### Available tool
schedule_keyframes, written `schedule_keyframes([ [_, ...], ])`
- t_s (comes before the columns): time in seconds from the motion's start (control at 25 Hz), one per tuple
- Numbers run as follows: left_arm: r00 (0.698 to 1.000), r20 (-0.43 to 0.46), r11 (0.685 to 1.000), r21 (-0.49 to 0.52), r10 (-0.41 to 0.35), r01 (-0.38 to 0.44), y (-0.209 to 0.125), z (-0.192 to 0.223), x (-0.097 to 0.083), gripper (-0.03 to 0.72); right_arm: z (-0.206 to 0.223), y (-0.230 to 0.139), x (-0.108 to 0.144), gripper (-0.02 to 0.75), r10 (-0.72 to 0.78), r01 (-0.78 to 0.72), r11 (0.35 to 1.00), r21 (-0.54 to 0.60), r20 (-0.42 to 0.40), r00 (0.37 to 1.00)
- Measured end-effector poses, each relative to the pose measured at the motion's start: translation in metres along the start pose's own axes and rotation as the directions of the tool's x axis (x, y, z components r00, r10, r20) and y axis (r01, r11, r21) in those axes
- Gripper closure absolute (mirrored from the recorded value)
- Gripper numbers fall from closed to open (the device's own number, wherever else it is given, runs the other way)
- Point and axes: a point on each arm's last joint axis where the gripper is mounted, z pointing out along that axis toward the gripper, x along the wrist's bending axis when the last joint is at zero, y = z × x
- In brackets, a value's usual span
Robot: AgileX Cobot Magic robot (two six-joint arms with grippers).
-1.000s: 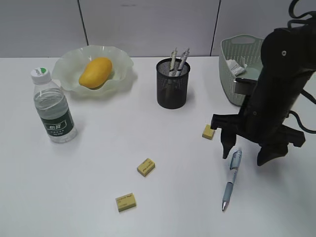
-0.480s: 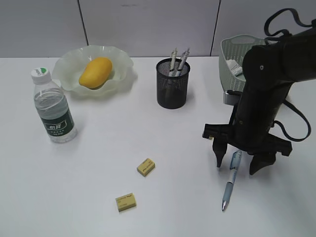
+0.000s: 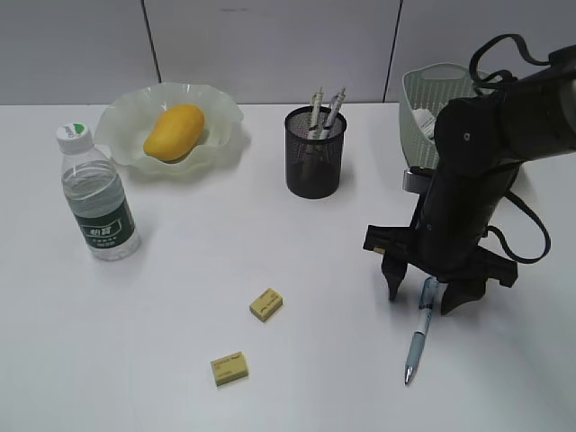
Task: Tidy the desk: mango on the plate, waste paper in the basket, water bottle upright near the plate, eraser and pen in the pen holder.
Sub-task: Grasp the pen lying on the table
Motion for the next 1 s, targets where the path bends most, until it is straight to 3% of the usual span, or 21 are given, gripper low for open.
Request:
schedule_keyframes([
  [0.56,1.0,0.001,1.0,0.0,0.0,0.0,0.0,0.0,-0.0001,0.45,0.0062,0.0024,0.0012,0.251,-0.002,0.002,1.0,-0.006,0.002,1.0],
  [0.68,1.0,0.001,1.0,0.0,0.0,0.0,0.0,0.0,-0.0001,0.45,0.0065,0.003,0.0016,0.325,-0.002,0.002,1.0,-0.011,-0.001,1.0],
  [0.88,1.0,0.005,1.0,0.0,-0.003,0.003,0.0,0.0,-0.0004,0.45,0.0081,0.005,0.0034,0.51,-0.003,0.003,1.0,-0.026,-0.014,1.0],
  [1.0,1.0,0.005,1.0,0.0,-0.003,0.003,0.0,0.0,-0.0004,0.45,0.0089,0.006,0.0046,0.572,-0.035,0.034,0.999,-0.025,-0.016,0.999],
])
